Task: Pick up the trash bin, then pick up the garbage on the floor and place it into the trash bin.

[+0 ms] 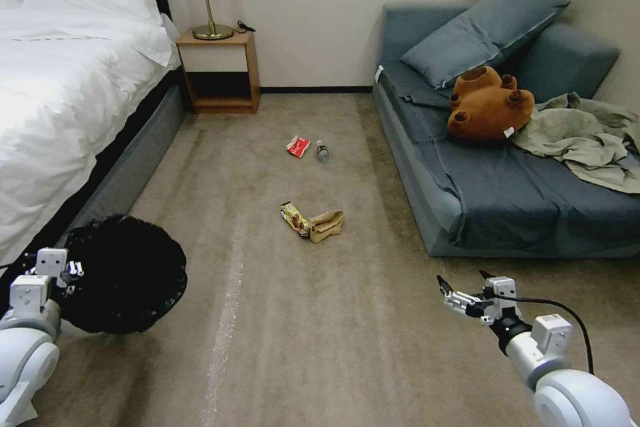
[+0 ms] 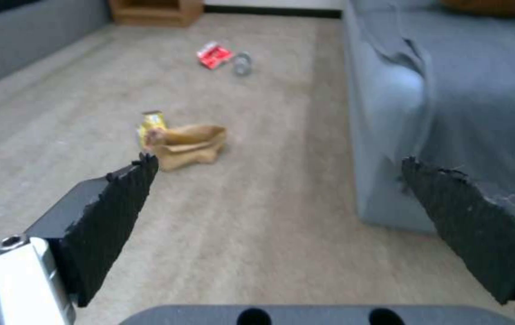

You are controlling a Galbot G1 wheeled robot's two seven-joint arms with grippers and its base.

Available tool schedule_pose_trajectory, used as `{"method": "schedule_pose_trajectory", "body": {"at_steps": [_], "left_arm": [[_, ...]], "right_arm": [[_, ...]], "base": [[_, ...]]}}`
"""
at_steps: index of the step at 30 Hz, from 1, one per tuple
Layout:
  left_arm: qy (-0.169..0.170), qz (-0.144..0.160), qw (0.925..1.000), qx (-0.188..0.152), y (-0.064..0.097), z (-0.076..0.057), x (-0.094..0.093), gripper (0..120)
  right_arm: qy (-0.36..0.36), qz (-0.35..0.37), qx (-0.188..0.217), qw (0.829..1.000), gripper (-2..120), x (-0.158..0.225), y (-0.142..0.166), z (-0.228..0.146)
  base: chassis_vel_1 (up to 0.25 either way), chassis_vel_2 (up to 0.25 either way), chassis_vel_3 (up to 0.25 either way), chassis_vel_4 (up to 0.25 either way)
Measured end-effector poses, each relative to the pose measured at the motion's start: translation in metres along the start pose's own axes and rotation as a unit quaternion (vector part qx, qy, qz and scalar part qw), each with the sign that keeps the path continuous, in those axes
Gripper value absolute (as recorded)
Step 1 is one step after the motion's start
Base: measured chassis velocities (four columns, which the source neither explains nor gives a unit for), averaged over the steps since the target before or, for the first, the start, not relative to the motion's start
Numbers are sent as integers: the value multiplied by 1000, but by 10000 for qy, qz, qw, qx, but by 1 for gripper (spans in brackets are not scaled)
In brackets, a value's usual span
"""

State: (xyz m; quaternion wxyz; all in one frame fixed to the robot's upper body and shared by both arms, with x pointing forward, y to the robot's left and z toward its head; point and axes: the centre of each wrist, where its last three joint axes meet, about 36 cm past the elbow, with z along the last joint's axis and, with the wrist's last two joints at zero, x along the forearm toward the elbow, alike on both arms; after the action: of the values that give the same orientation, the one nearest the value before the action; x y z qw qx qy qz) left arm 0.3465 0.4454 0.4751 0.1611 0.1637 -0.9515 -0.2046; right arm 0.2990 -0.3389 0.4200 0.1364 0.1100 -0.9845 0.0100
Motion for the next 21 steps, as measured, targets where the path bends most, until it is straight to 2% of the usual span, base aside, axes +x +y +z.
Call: {"method": "schedule_pose_trajectory", "body": {"at_steps": [10,21], "left_arm": [[-209,-78,9996,-184,1,-14,4,5],[-352,-69,9992,-170,2,-16,12,5]], "right_arm": [[-270,-746,34,9968,100,-2,5,0],[-262,-821,-14,9963,100,-8,10,-1]], "base": [[0,0,0,0],[0,0,0,0]]}}
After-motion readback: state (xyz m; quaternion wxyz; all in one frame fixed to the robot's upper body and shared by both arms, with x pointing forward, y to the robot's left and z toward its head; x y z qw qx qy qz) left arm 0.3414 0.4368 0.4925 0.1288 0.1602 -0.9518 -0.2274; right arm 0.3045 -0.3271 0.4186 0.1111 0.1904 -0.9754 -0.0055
